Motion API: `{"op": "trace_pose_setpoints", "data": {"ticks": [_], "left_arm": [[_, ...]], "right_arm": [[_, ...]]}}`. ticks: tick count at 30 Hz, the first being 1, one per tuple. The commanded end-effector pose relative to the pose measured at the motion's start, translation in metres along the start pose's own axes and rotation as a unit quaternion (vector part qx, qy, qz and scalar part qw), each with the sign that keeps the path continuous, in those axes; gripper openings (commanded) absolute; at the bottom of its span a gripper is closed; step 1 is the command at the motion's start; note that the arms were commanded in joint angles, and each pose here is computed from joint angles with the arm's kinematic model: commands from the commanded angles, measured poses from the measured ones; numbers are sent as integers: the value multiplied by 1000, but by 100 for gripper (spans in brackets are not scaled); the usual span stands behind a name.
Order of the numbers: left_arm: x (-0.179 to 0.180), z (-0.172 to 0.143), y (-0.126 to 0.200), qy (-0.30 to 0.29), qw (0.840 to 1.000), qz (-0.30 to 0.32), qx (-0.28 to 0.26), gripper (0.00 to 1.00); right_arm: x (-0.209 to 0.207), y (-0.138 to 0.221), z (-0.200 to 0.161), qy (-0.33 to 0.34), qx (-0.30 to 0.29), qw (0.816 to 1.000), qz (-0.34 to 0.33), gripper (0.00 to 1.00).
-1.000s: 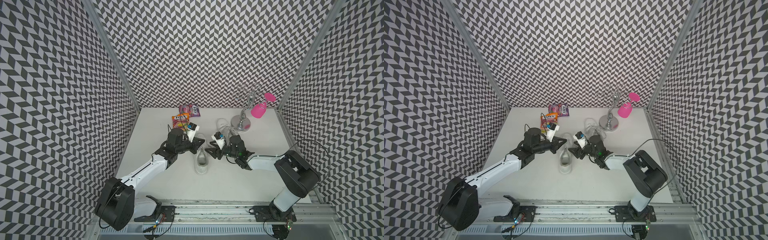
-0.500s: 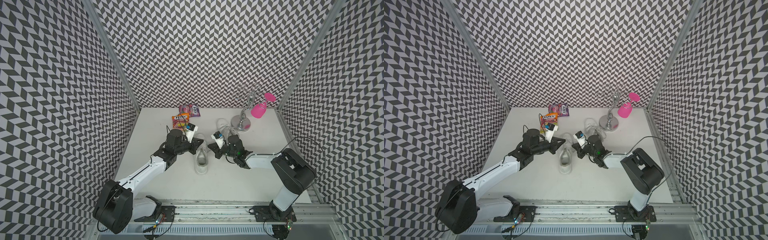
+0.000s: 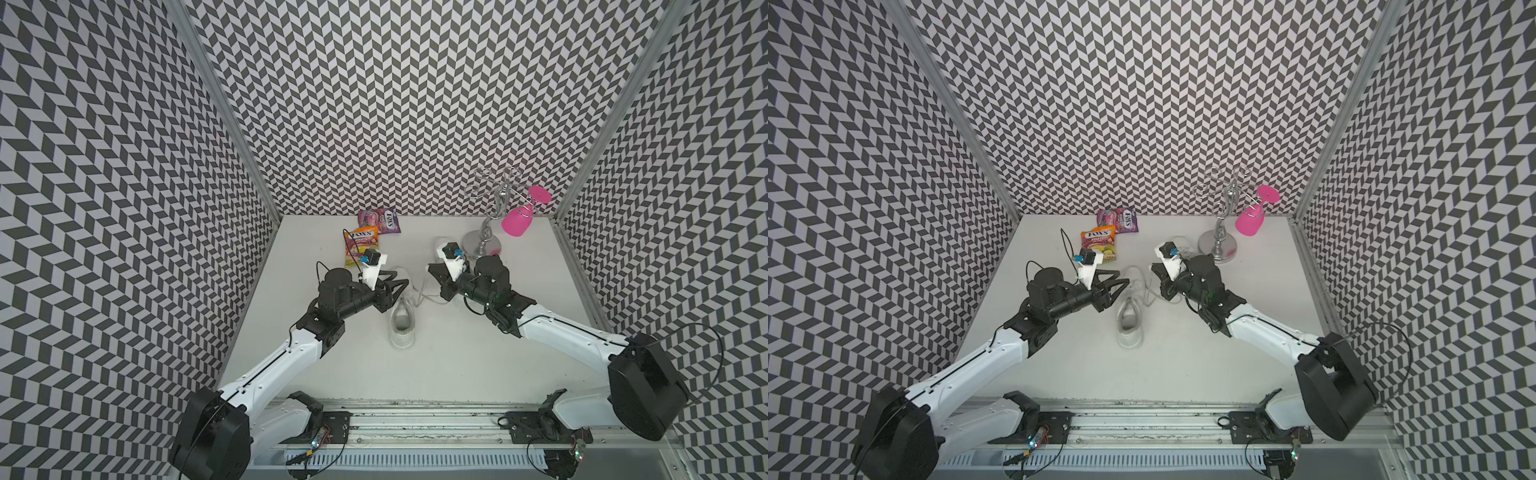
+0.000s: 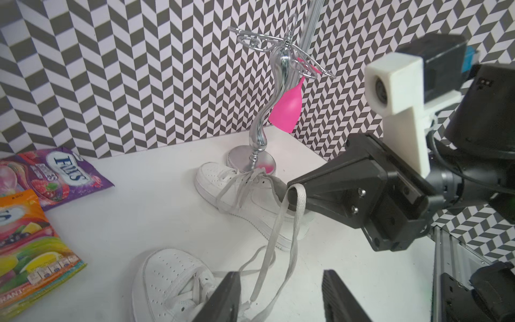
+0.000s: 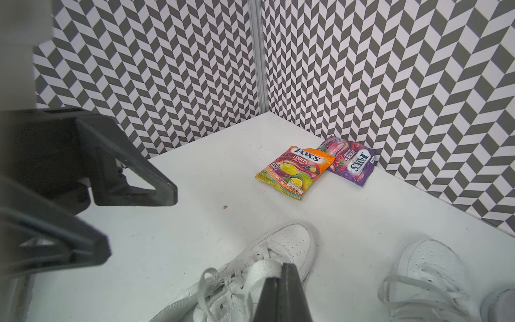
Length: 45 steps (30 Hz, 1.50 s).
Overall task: Tie the shoes
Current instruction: Cross the shoelace with the shoelace.
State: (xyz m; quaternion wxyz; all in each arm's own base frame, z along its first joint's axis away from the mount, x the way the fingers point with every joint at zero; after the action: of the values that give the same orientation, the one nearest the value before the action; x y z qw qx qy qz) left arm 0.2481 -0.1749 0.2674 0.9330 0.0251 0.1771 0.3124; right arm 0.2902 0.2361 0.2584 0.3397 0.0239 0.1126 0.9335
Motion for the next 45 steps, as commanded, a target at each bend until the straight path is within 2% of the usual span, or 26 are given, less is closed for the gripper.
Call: {"op": "trace_pose_setpoints", "data": {"ticks": [1, 6, 12, 19, 23, 31, 34, 37, 40, 42, 45], "left_arm": [[-7, 11, 1, -34, 999, -31, -27, 55], [-9, 3, -20, -44, 995, -89, 3, 58], [3, -12, -52, -44, 993, -95, 59, 58], [8, -21, -77, -48, 990, -100, 89, 56], [12, -21, -84, -47, 991, -89, 90, 46], [11, -15, -80, -40, 993, -81, 76, 6], [17, -10, -73, -18, 996, -55, 64, 0], [25, -8, -64, 16, 997, -51, 52, 0], [27, -11, -62, 41, 995, -70, 58, 0], [28, -12, -65, 54, 993, -76, 70, 0], [34, -16, -71, 90, 988, -85, 92, 0]], "right_arm": [[-4, 6, 16, 12, -9, 1000, -16, 0], [-6, 9, 24, 10, -16, 999, -29, 0], [-10, 18, 35, 8, -33, 998, -55, 0], [-11, 23, 41, 3, -41, 997, -65, 0], [-10, 23, 41, 1, -41, 997, -62, 0], [-17, 12, 39, 2, -30, 996, -83, 0], [-26, -4, 31, 2, -1, 994, -112, 0], [-41, -27, 18, 4, 39, 988, -152, 3], [-56, -55, 0, -3, 86, 981, -174, 13], [-67, -70, -13, -14, 121, 976, -179, 23], [-84, -80, -33, -53, 180, 964, -188, 44]]}}
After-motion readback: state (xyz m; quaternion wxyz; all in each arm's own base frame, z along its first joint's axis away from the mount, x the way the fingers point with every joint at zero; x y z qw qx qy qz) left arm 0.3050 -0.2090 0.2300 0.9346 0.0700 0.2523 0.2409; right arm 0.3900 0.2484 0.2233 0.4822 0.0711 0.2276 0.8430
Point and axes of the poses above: each gripper's point midway between its finger pads, its own y axis back along the fingers, its own x axis along the line the jaws close on, z = x × y, the point moved 8 cm from there along y, back along the fingers, and after that the axes turned 3 degrees about y, right-handed, at the moved point
